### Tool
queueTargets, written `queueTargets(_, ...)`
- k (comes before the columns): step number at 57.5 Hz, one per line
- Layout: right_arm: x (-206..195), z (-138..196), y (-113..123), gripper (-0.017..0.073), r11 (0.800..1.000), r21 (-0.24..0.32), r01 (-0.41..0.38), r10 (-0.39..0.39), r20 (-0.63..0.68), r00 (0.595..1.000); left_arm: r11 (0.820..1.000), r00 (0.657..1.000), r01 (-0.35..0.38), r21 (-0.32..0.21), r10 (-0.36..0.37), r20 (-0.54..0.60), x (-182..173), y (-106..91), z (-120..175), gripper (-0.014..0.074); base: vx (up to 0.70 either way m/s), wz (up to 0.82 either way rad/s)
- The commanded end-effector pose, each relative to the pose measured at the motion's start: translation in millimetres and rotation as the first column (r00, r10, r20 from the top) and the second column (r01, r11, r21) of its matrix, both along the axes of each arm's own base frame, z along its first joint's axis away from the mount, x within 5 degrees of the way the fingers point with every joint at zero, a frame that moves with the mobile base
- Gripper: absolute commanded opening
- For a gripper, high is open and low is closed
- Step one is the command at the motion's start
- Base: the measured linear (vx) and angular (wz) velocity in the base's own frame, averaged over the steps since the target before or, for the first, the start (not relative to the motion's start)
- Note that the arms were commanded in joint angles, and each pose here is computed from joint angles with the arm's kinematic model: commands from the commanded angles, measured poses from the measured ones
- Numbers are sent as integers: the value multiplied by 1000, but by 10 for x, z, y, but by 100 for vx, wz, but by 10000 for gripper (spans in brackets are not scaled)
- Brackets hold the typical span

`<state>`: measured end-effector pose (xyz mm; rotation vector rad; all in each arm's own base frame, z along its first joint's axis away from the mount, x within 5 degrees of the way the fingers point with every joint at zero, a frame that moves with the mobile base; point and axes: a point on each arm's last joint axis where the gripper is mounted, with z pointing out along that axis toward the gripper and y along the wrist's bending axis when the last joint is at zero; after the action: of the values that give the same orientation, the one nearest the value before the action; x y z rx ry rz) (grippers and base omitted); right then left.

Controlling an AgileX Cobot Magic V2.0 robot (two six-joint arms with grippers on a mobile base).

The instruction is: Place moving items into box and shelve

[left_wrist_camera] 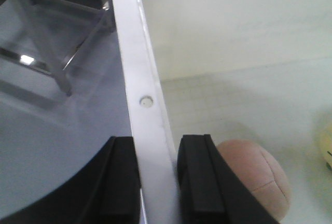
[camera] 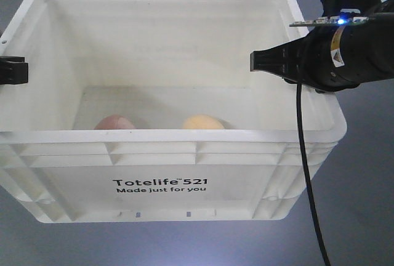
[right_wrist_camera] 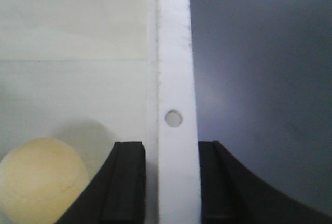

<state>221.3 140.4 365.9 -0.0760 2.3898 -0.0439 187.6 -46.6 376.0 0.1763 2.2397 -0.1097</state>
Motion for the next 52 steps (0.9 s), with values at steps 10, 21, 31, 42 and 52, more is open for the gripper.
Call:
queueTargets(10, 11, 295, -15, 75, 998, 11, -69, 65, 186, 980, 997, 977, 50, -67, -35, 212, -14, -53, 306, 119, 25, -70)
queueTargets(21, 11, 295, -15, 75, 998, 11, -69, 65, 186, 980, 997, 977, 50, -67, -35, 212, -14, -53, 307, 119, 29, -58)
queueTargets(31, 11, 295, -15, 75, 998, 11, -69, 65, 186, 980, 997, 977, 50, -66, -35, 211, -14, -53, 306, 119, 32, -49)
queueTargets(42, 11, 295, -15, 75, 998, 11, -69, 65, 186, 980, 996, 977, 50, -67, -35, 211, -14, -53, 306, 119, 34, -44)
queueTargets(52, 11, 295, -15, 75, 998, 11, -69, 65, 186, 980, 996, 977, 50, -67, -35, 211, -14, -53, 306, 119, 38, -36)
